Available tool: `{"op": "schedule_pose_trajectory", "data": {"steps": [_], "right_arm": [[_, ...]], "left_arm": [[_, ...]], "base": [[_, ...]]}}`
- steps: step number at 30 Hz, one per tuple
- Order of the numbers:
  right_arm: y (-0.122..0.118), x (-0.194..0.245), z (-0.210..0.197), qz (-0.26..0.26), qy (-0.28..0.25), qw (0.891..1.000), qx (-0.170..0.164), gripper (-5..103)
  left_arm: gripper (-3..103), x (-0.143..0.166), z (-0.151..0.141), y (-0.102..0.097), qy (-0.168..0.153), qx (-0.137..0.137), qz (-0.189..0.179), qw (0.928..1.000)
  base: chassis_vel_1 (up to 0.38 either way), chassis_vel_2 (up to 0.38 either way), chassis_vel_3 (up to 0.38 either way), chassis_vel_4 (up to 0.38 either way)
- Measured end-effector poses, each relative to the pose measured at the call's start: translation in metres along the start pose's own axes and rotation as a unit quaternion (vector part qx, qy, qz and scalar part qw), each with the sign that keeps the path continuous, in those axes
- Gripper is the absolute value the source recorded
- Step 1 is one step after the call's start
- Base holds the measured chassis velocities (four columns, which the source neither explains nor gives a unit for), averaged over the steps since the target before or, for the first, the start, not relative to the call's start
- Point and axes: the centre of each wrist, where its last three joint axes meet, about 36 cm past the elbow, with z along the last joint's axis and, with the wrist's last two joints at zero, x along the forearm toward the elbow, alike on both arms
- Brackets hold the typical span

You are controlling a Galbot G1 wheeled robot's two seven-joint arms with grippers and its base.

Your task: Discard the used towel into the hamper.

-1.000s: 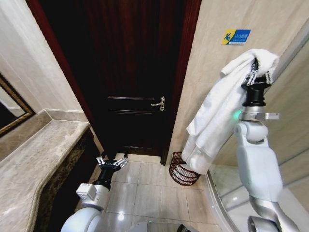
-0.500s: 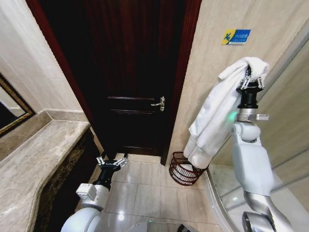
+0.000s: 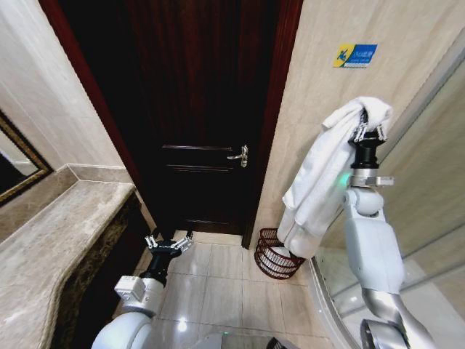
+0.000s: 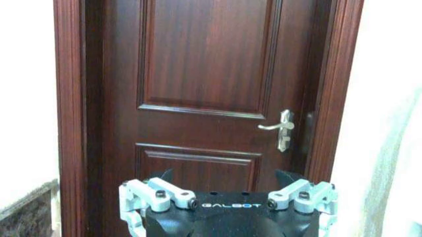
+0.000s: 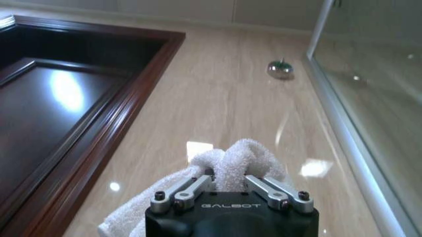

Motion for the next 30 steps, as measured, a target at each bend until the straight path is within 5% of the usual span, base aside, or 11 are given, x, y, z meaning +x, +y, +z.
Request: {"op": "schedule_pose_trajectory", "data": {"steps": [30], "right_arm": [[0.01,0.05,0.047,0.015,0.054,0.998,-0.034,8]], "left_arm": [[100,0.0,0.0,0.0,0.0,0.0,0.0,1.0]], "base": [[0.0,0.0,0.0,0.0]]}}
